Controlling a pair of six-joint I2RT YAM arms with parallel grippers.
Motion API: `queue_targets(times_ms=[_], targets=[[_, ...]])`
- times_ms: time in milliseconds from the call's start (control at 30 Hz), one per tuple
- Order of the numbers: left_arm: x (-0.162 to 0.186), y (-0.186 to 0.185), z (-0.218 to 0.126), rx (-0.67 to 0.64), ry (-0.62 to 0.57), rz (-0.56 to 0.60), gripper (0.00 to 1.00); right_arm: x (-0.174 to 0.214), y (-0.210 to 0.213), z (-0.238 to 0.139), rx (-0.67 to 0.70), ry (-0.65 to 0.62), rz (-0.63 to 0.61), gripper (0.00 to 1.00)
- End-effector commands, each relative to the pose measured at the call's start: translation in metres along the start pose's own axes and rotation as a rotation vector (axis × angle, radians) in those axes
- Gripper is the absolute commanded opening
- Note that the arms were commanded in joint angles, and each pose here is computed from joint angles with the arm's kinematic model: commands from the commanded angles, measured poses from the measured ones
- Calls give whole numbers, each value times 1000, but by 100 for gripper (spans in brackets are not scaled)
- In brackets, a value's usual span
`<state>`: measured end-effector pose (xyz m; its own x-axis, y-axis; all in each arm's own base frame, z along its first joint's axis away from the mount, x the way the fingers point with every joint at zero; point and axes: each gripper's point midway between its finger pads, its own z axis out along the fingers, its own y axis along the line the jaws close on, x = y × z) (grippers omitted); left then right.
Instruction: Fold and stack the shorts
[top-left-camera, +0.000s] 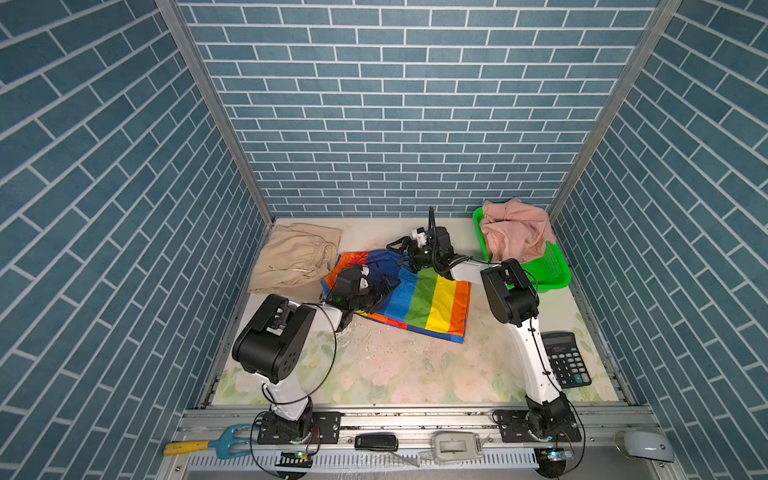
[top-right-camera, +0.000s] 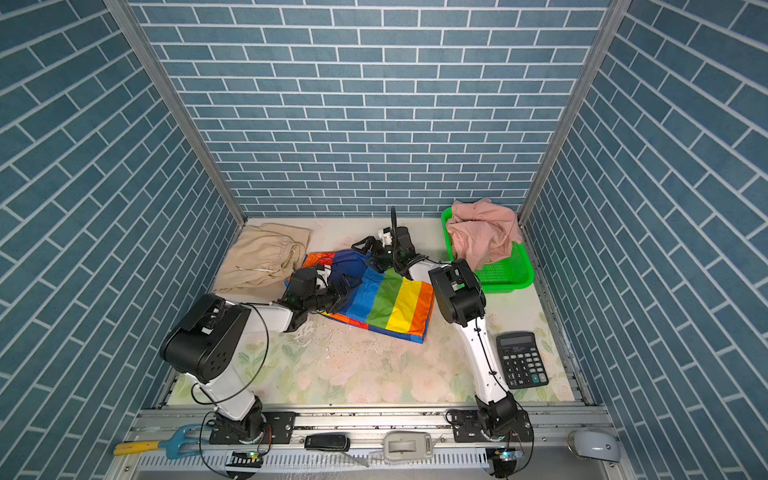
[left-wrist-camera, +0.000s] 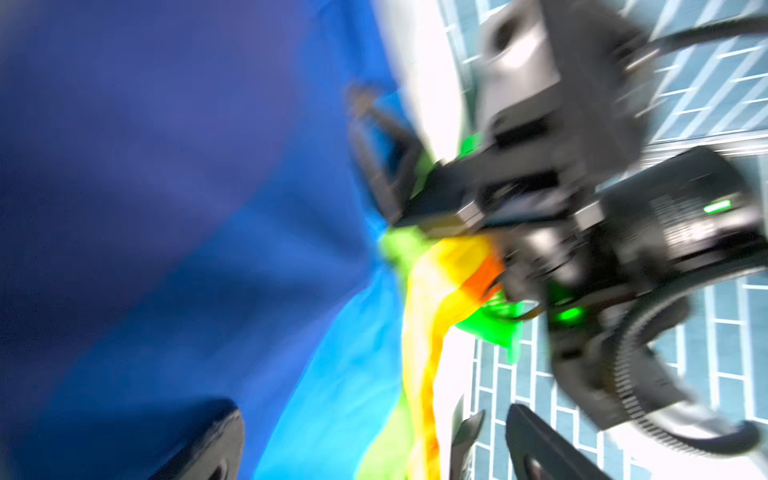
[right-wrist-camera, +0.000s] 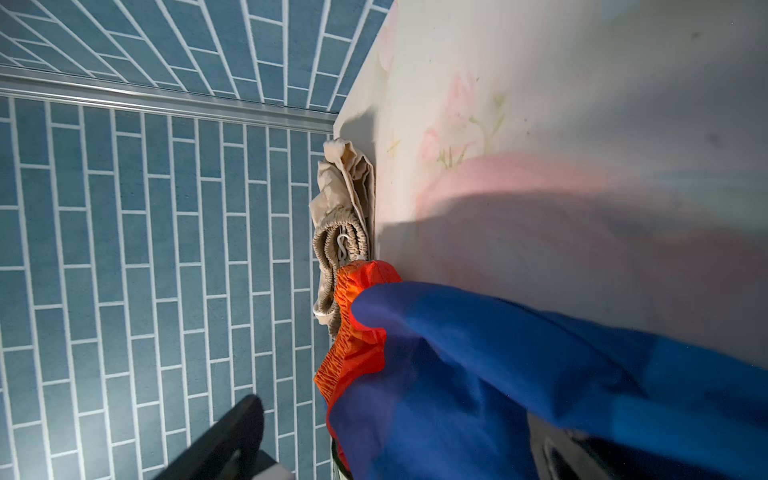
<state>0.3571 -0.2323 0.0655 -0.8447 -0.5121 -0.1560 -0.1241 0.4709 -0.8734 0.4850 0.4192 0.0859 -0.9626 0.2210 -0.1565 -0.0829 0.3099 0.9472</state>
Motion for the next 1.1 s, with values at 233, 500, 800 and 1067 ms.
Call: queue_targets(times_ms=[233, 500, 800, 1067], targets=[[34, 66, -13, -140, 54, -36, 100, -27, -59, -18, 88, 15, 15, 99], [45, 67, -19, -149, 87, -21, 100, -54, -80, -46, 187, 42, -47, 99], [3, -29, -35, -142, 69, 258, 100, -59, 26, -91, 115, -22, -184, 99], [-85, -71, -94, -342, -118, 505, 100, 24, 59, -102, 70, -2, -203, 99]])
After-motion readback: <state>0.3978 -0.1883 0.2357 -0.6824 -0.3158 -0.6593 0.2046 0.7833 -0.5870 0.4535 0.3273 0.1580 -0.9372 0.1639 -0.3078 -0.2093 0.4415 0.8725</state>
